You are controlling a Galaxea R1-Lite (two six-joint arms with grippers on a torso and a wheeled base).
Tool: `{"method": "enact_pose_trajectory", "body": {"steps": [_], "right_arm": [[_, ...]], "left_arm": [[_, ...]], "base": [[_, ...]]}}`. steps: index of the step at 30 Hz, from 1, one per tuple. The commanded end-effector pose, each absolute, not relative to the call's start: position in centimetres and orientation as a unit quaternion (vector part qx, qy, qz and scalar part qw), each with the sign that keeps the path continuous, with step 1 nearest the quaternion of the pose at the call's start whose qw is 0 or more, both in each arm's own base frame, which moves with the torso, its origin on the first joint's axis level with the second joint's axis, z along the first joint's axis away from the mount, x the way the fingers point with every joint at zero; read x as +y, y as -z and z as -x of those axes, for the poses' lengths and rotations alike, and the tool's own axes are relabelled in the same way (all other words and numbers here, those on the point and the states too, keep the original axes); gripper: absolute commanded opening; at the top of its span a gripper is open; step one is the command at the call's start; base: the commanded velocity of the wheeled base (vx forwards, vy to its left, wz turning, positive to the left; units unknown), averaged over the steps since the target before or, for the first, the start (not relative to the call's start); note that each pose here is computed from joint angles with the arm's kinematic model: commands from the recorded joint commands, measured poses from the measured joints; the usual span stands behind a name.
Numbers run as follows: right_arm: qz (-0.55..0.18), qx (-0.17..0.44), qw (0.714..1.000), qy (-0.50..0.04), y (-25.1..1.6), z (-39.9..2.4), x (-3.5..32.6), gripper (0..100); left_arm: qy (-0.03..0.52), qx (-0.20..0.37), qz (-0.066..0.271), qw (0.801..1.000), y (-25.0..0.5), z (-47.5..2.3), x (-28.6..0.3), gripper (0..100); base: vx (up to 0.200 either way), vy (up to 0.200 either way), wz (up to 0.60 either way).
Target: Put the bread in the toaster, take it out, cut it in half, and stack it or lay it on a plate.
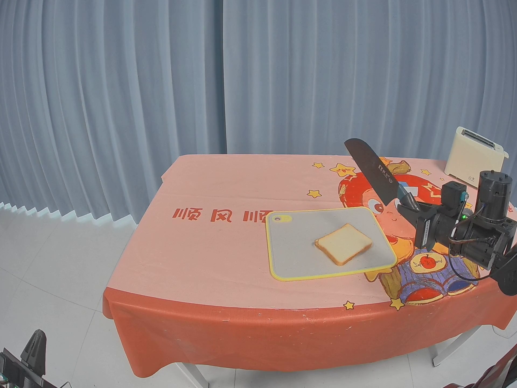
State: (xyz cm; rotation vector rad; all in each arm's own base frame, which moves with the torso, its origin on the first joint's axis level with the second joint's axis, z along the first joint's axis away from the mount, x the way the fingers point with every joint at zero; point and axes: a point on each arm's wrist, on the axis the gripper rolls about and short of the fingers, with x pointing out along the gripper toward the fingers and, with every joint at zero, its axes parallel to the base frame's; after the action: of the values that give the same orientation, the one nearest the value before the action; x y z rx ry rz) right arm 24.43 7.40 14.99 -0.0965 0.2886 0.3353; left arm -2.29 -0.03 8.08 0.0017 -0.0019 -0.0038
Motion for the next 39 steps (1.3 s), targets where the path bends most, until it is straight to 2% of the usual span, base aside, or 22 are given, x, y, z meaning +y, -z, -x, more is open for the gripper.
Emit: {"method": "enact_pose_trajectory", "body": {"steps": [1, 11, 39], "right_arm": [[0.048, 0.145, 0.973, -0.172, -14.8, -24.1, 7.6, 0], [0.049, 0.145, 0.968, -0.199, -14.7, -23.8, 9.0, 0], [0.061, 0.164, 0.962, -0.21, -13.7, -23.0, 9.3, 0]], "left_arm": [[0.002, -0.001, -0.001, 1.0, -7.6, 2.3, 0.0, 0], [0.002, 0.0, -0.001, 1.0, -7.5, 2.3, 0.0, 0], [0.002, -0.001, -0.001, 1.0, -7.6, 2.3, 0.0, 0]], "base": [[0.0, 0.0, 0.0], [0.0, 0.0, 0.0], [0.0, 0.0, 0.0]]}}
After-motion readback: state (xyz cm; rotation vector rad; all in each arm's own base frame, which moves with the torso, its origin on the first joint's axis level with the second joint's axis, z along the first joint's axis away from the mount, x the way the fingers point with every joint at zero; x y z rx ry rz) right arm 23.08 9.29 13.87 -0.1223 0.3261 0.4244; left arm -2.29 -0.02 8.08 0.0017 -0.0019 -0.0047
